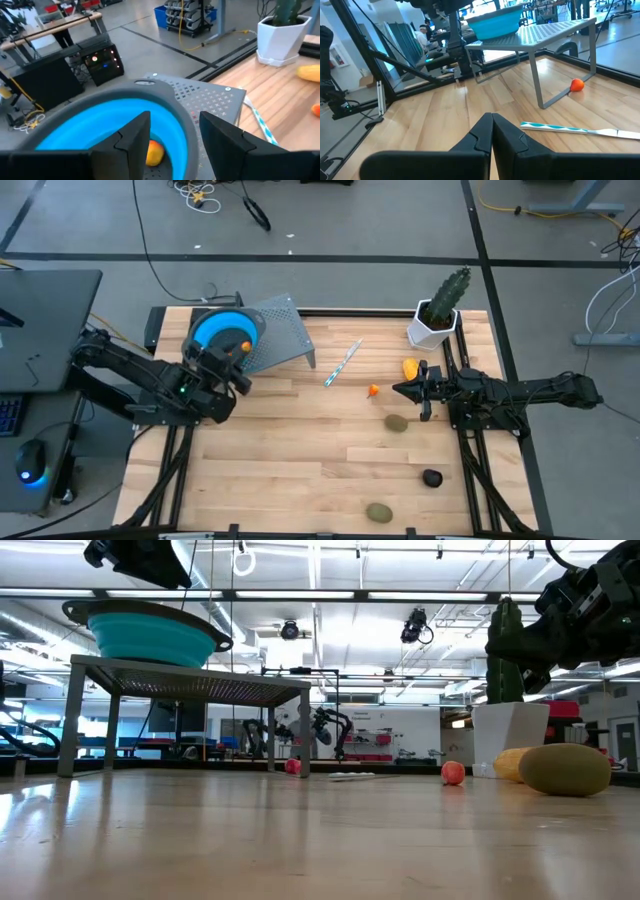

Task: Pick & Place Fruit
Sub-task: Put the right orange pear into the blue strainer bowl

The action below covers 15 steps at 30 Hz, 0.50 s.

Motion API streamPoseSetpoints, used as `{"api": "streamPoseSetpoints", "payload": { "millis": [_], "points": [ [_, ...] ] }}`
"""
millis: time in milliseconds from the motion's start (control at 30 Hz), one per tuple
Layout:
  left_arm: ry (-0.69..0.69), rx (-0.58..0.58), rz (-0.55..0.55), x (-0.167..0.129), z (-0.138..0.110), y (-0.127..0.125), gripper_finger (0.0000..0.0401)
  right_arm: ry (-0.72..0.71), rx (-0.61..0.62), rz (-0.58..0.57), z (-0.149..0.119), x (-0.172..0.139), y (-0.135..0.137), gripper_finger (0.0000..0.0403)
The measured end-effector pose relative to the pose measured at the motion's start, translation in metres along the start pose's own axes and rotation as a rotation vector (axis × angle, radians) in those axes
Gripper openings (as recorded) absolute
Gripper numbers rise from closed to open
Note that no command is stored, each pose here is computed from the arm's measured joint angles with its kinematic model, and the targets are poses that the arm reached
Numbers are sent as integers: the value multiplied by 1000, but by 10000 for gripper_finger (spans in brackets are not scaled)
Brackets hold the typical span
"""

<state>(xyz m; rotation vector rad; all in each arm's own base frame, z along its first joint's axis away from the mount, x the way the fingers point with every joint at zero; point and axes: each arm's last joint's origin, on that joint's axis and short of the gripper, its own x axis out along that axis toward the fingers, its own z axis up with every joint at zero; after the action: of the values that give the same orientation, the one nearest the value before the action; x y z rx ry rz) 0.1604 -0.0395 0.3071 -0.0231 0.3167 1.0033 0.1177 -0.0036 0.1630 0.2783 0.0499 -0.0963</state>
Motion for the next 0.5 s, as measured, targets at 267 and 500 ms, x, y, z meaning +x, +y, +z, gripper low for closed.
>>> {"api": "streamPoseSetpoints", "payload": {
  "millis": [267,500],
  "points": [
    [15,-27,-85,-1,6,-13,183,0,0,0,0,0,0,13],
    [37,-2,-255,1,11,-47,183,0,0,0,0,0,0,13]
  ]
}}
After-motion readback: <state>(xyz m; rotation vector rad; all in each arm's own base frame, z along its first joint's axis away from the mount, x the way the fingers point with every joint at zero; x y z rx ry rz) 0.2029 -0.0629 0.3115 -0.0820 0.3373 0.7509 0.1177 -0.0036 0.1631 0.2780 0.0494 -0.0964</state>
